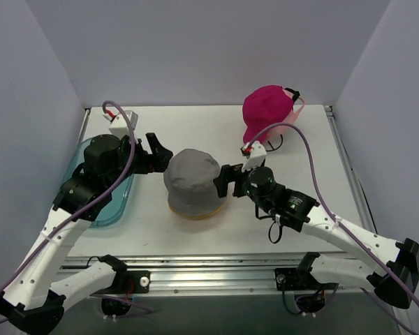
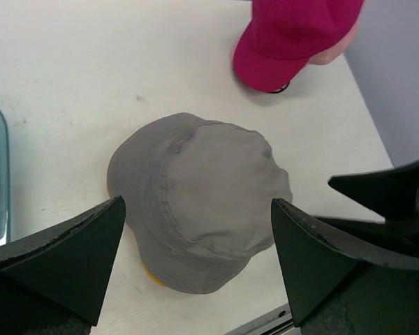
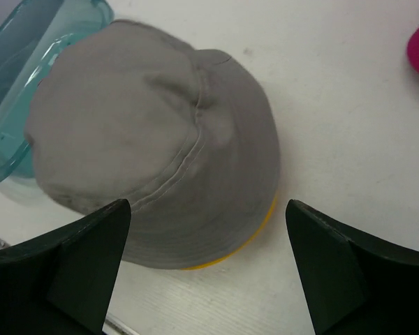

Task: Stack the hats

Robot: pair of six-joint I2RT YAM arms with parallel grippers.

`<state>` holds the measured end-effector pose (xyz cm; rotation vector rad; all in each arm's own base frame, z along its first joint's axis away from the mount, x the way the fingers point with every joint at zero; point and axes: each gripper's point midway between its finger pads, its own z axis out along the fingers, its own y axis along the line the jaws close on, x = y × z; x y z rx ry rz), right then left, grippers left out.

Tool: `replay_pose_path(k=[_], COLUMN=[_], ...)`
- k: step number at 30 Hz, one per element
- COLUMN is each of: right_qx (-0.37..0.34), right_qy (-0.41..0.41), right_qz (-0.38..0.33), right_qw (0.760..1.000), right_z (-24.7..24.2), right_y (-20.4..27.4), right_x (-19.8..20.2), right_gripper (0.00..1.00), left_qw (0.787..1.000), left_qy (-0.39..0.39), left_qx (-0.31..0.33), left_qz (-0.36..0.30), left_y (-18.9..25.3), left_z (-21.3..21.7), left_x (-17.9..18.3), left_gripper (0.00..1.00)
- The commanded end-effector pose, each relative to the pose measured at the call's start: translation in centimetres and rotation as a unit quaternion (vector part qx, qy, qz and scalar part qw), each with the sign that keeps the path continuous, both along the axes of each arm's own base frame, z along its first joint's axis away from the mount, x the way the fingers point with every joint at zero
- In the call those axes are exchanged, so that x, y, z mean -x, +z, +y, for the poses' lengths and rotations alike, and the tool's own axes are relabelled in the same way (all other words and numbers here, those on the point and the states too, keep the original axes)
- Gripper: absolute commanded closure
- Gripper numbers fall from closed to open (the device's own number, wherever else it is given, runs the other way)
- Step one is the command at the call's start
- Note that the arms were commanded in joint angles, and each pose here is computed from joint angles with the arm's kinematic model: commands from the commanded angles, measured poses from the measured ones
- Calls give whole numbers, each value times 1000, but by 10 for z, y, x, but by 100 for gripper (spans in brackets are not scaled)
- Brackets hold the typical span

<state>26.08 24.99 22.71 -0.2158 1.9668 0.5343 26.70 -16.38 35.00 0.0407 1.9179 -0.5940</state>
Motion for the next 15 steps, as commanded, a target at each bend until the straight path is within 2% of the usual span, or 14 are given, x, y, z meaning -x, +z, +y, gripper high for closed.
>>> replay_pose_path(k=[1, 3, 4, 5, 8, 11, 15], right_qx=[-85, -56, -39, -22, 18, 37, 79], right_qy=[65, 80, 73, 54, 65, 69, 21], right_qz=[-15, -7, -6, -10, -3, -3, -5], right_qw=[994, 995, 997, 998, 998, 997, 997], right_z=[33, 43, 47, 45, 55, 63, 58], right_y=[10, -3, -5, -9, -22, -33, -45], right_x=[24, 40, 40, 39, 52, 55, 47], right_gripper=[10, 9, 8, 8, 7, 6, 6], left_qw=[1000, 999, 998, 997, 995, 995, 994], left_qy=[27, 13, 36, 36, 41, 47, 60], left_qx=[11, 25, 36, 43, 52, 53, 65], left_qz=[-4, 28, 39, 48, 70, 73, 58], left_y=[16, 5, 0, -5, -28, -44, -44], left_z=[21, 24, 43, 46, 55, 57, 60], left_x=[-18, -31, -40, -43, -47, -47, -41], left_gripper=[6, 6, 6, 6, 6, 6, 6])
